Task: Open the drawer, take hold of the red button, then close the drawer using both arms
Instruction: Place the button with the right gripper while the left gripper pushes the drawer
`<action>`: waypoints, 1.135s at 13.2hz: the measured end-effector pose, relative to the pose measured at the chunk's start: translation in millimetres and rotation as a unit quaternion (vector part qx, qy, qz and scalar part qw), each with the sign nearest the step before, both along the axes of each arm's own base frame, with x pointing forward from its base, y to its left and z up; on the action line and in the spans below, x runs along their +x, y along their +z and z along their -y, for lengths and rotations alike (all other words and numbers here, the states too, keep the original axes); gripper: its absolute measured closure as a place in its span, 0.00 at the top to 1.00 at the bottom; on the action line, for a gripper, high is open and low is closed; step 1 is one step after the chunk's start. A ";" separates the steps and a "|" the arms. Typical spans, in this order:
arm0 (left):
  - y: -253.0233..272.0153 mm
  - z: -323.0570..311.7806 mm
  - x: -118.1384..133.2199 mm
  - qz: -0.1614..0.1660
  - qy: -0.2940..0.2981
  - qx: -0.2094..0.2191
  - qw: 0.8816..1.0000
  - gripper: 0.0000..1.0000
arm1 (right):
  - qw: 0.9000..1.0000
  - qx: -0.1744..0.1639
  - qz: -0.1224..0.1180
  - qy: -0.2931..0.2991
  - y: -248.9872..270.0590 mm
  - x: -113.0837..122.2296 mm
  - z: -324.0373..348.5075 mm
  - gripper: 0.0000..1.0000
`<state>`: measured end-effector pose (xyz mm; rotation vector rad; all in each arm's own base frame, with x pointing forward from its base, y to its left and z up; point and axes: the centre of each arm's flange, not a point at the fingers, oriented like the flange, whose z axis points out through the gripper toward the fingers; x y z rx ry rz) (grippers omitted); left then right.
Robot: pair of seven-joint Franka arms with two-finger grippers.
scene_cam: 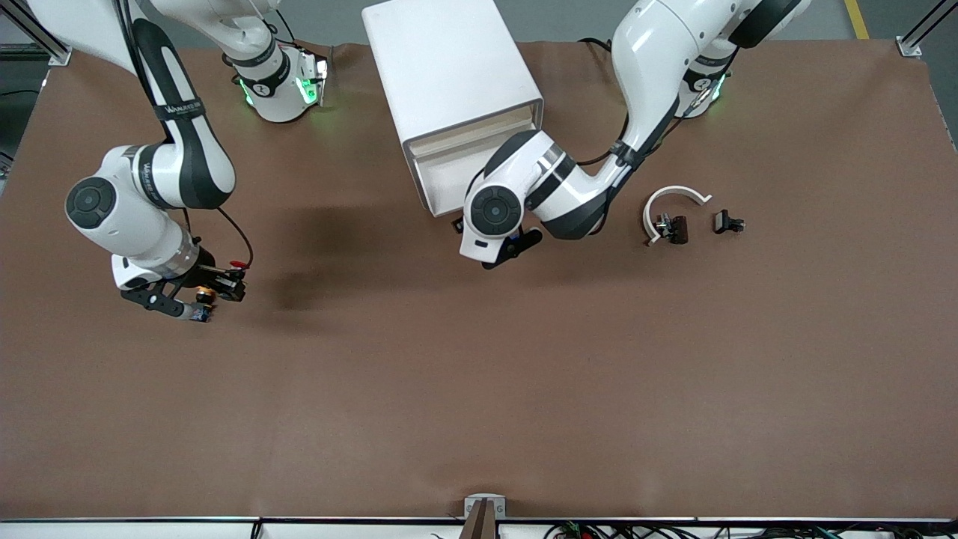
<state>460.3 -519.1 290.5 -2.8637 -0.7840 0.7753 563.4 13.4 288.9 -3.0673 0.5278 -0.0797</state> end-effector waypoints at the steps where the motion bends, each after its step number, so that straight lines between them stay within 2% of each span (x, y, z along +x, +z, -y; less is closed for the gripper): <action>1: 1.4 4.0 -5.6 -0.011 0.006 -0.001 1.000 1.00 | 1.000 -0.003 0.002 0.000 -7.8 0.4 2.9 0.42; 9: -5.1 35.1 -51.1 -0.071 0.018 -0.002 0.997 1.00 | 1.000 -0.012 0.004 -0.017 -64.6 2.4 28.8 0.42; 11: -9.4 39.0 -57.2 -0.087 0.019 -0.007 0.996 1.00 | 1.000 -0.013 0.017 -0.018 -77.4 4.2 30.6 0.42; 15: -12.6 42.3 -62.1 -0.097 0.018 -0.010 0.995 1.00 | 1.000 -0.015 0.016 -0.020 -97.8 3.4 33.6 0.42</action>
